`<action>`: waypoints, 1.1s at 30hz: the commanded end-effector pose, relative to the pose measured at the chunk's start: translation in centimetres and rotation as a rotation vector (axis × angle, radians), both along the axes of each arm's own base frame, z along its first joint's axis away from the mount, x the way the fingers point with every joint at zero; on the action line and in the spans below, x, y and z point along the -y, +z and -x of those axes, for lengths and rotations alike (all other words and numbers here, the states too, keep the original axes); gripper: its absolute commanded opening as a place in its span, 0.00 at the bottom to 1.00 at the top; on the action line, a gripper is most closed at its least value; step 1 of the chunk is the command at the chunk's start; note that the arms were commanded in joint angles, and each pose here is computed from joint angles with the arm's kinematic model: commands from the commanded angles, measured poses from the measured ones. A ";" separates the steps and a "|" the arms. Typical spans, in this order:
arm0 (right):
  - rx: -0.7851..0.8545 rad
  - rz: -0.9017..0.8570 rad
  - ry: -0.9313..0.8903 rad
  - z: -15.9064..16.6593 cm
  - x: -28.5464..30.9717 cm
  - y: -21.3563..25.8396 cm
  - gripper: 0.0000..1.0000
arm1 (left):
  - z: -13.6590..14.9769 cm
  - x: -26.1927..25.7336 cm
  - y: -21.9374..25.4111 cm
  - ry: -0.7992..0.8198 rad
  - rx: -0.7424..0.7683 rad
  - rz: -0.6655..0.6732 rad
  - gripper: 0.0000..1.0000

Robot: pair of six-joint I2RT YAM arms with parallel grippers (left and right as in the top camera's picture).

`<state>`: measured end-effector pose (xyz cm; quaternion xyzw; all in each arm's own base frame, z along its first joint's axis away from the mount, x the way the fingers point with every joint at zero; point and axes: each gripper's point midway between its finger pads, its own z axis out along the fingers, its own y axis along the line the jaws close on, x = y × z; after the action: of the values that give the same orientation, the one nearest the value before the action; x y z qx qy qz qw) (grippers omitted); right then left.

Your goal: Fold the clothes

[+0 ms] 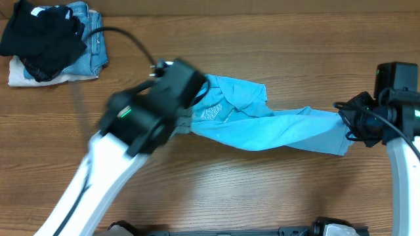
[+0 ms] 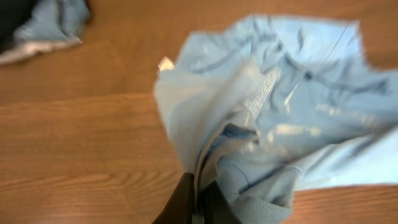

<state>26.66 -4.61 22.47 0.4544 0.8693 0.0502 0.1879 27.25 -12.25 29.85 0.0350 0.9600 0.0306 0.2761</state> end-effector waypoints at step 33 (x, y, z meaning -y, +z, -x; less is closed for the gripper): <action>0.290 0.018 0.085 -3.8 -0.5 13.7 0.04 | -0.9 -5.2 13.9 0.190 0.496 0.063 0.04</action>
<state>26.90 -3.96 37.67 0.4075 0.8427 0.1097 0.3344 23.95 -6.46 45.03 -0.0691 0.8587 -0.0441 0.5059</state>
